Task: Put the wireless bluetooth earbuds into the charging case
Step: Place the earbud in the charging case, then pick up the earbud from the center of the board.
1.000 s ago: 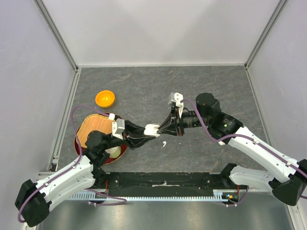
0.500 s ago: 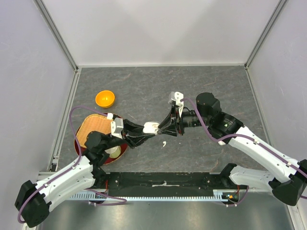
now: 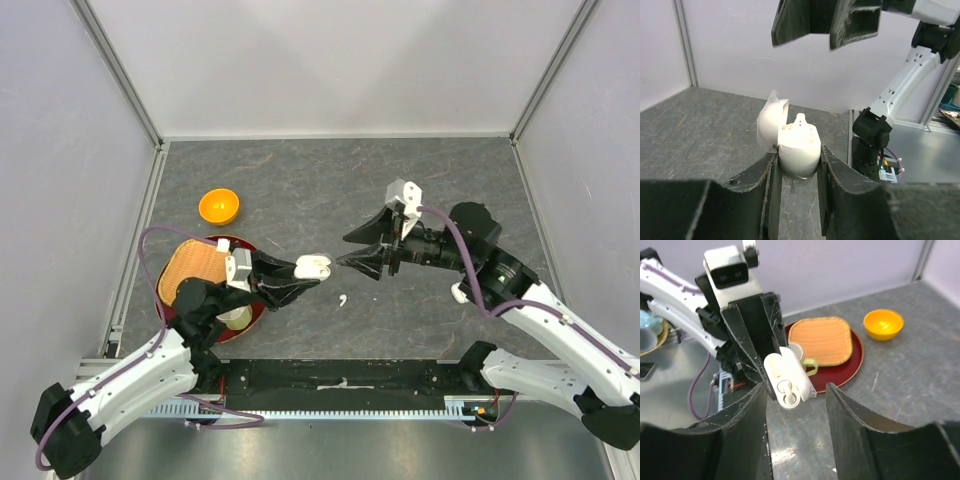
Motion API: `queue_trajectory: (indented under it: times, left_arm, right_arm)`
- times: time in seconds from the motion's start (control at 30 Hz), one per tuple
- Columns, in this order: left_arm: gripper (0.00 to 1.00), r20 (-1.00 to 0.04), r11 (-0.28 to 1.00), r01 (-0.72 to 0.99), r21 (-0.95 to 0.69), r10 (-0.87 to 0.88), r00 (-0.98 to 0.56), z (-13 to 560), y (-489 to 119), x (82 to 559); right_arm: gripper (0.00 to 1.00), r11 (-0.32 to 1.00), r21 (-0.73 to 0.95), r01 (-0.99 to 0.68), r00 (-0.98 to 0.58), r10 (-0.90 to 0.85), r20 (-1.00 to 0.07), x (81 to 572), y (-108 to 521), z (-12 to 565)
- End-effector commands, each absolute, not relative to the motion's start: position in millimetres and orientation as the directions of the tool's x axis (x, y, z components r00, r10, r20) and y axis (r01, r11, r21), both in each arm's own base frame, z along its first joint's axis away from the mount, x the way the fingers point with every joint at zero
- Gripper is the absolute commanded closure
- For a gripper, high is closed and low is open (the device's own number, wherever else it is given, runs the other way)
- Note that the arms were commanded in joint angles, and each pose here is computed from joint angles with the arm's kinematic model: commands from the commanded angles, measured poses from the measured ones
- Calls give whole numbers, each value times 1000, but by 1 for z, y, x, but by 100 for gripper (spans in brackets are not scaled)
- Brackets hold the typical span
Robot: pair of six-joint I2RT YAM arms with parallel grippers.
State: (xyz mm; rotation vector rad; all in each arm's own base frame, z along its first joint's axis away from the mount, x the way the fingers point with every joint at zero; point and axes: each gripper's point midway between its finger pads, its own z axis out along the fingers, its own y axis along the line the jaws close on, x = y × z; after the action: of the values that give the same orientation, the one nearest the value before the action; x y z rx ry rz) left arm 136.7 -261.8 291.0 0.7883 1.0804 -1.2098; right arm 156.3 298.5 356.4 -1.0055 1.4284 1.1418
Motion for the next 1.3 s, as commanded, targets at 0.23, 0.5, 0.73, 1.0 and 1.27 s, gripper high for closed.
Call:
queue_trajectory:
  times: [0.23, 0.5, 0.73, 1.0, 1.27]
  left_arm:
    - [98, -935, 360, 933, 4, -330, 131, 297, -239, 146]
    - [98, -928, 392, 920, 7, -341, 152, 297, -226, 139]
    - [98, -927, 401, 916, -1, -344, 150, 296, -221, 136]
    - [98, -928, 403, 915, -10, -345, 141, 295, -220, 136]
    - [98, -925, 416, 909, -11, -350, 150, 298, -218, 137]
  right_arm:
    - [25, 734, 312, -604, -204, 236, -950, 254, 236, 372]
    - [32, 747, 510, -428, -528, 252, -811, 316, 236, 277]
    - [41, 681, 610, -404, -780, 92, -619, 326, 284, 181]
    - [40, 761, 523, -383, -833, -40, -552, 314, 339, 107]
    - [40, 832, 491, -258, -862, 31, -506, 314, 353, 68]
